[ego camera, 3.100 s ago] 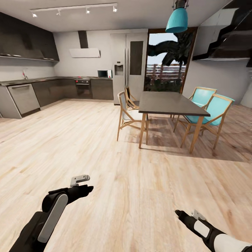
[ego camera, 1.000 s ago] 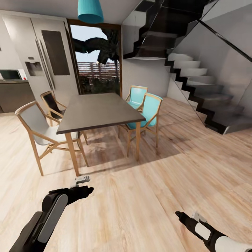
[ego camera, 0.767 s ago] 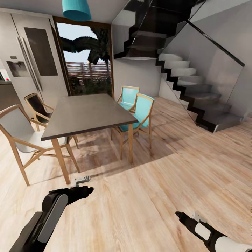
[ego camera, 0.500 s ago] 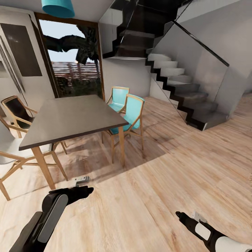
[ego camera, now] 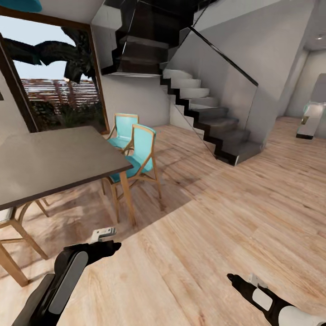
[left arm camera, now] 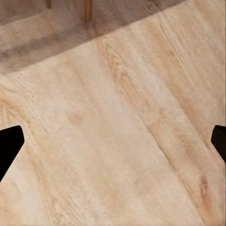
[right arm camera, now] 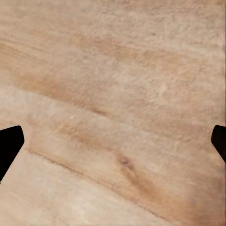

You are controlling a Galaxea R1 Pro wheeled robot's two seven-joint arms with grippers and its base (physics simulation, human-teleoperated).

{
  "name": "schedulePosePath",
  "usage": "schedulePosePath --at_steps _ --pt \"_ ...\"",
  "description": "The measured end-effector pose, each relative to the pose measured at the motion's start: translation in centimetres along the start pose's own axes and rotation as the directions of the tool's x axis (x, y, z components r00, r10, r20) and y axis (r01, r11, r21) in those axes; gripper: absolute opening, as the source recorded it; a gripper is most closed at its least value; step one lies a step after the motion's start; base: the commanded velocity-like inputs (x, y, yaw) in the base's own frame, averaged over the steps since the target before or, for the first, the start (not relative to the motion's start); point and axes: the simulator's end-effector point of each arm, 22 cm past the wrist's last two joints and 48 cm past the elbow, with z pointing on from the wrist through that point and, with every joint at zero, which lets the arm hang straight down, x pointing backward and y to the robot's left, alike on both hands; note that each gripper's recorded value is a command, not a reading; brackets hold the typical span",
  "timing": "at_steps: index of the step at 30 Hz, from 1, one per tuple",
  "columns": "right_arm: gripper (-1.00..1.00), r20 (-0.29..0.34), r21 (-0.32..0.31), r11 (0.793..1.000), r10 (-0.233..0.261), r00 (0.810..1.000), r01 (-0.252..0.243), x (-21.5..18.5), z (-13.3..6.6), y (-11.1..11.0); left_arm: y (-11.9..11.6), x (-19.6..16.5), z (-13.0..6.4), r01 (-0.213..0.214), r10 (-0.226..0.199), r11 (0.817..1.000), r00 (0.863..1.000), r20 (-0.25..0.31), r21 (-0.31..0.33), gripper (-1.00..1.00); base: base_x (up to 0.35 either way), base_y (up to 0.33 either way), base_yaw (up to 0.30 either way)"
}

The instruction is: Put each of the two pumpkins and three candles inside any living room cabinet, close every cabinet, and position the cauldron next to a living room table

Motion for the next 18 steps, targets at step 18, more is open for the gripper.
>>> schedulePosePath --at_steps 18 --pt "1.00 0.000 0.004 1.000 0.000 1.000 0.000 0.01 0.00 -0.10 0.02 0.00 0.00 -0.001 0.001 1.000 1.000 0.000 -0.001 1.00 0.257 -0.136 -0.300"
